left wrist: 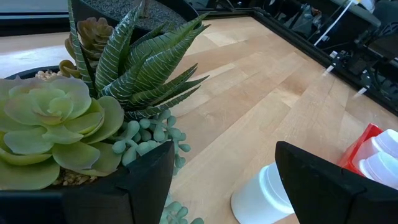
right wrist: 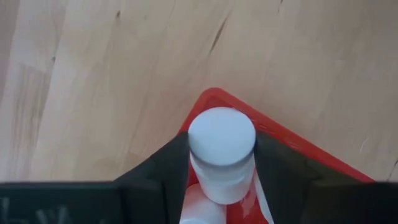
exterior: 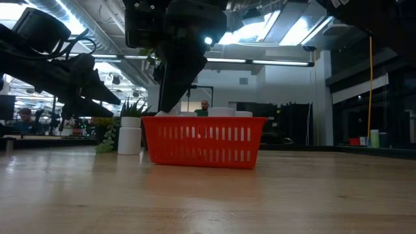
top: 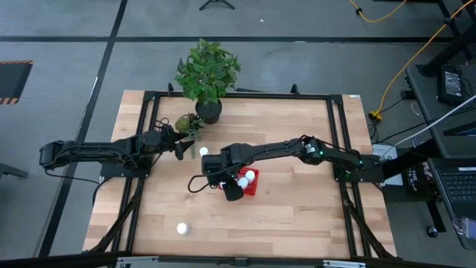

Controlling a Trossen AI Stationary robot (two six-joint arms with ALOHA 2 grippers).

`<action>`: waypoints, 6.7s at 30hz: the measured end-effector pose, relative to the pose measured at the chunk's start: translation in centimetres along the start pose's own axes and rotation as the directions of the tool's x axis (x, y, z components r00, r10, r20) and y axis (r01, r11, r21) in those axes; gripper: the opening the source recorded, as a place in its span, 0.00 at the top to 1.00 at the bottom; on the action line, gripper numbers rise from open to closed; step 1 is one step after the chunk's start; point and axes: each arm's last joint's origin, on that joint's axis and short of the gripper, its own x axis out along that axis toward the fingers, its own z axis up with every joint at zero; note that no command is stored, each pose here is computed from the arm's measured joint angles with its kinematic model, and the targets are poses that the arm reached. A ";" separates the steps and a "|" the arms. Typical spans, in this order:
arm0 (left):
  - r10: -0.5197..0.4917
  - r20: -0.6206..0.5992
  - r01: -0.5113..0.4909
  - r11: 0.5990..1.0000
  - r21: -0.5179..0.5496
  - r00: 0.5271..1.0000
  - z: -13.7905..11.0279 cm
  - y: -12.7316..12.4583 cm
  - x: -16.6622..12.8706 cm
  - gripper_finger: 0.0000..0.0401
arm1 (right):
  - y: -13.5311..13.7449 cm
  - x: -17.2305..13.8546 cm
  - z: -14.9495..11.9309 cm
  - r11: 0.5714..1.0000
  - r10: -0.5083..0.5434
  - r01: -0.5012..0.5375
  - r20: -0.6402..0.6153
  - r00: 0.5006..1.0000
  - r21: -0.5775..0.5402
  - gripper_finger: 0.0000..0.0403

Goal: Pick and place pill bottles into a basket
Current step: Put the white pill bottle into the bin

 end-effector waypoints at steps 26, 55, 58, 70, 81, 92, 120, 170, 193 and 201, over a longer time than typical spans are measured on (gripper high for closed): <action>0.000 0.000 0.000 1.000 0.009 1.000 0.0 0.0 0.0 0.32 | -0.1 -2.0 0.6 0.999 -0.018 0.015 0.075 0.997 0.035 0.63; 0.003 -0.003 -0.003 1.000 0.003 1.000 0.0 0.0 0.0 0.32 | 1.0 -9.3 2.0 0.991 -0.106 0.070 0.351 0.931 0.113 0.63; 0.003 -0.004 -0.003 1.000 0.000 1.000 0.0 0.0 0.0 0.32 | 1.3 -10.9 2.3 0.990 -0.112 0.067 0.414 0.903 0.122 0.63; -0.025 -0.026 0.025 1.000 0.001 0.999 -0.1 -0.1 0.0 0.32 | 1.9 -10.9 1.1 0.986 -0.118 0.076 0.302 0.946 0.146 0.63; -0.048 -0.052 0.049 0.999 0.010 0.997 -0.3 -0.1 0.1 0.32 | 3.1 -17.3 -0.4 0.976 -0.210 0.172 0.385 0.899 0.129 0.65; -0.055 -0.086 0.056 0.998 0.013 0.995 -0.5 -0.1 0.2 0.32 | 6.3 -29.1 -5.0 0.947 -0.314 0.268 0.694 0.648 0.178 0.65; -0.123 -0.164 0.125 0.992 0.001 0.979 -0.9 -0.2 0.2 0.32 | 4.2 -7.6 -8.6 0.959 -0.253 0.060 0.740 0.623 0.277 0.65; -0.541 -0.244 0.585 0.791 0.179 0.805 6.4 -5.4 -2.5 0.32 | -0.5 -9.6 -7.4 0.969 -0.162 -0.070 0.826 0.541 0.236 0.73; -0.119 -0.872 0.515 0.841 0.167 0.476 8.9 -6.5 -4.6 0.06 | 0.0 -10.3 -6.8 0.980 -0.149 -0.033 0.838 0.525 0.195 0.73; 0.023 -0.918 0.433 0.877 0.209 0.396 7.6 -6.6 -1.1 0.05 | 0.7 -10.2 -6.6 0.979 -0.135 -0.062 0.839 0.527 0.197 0.73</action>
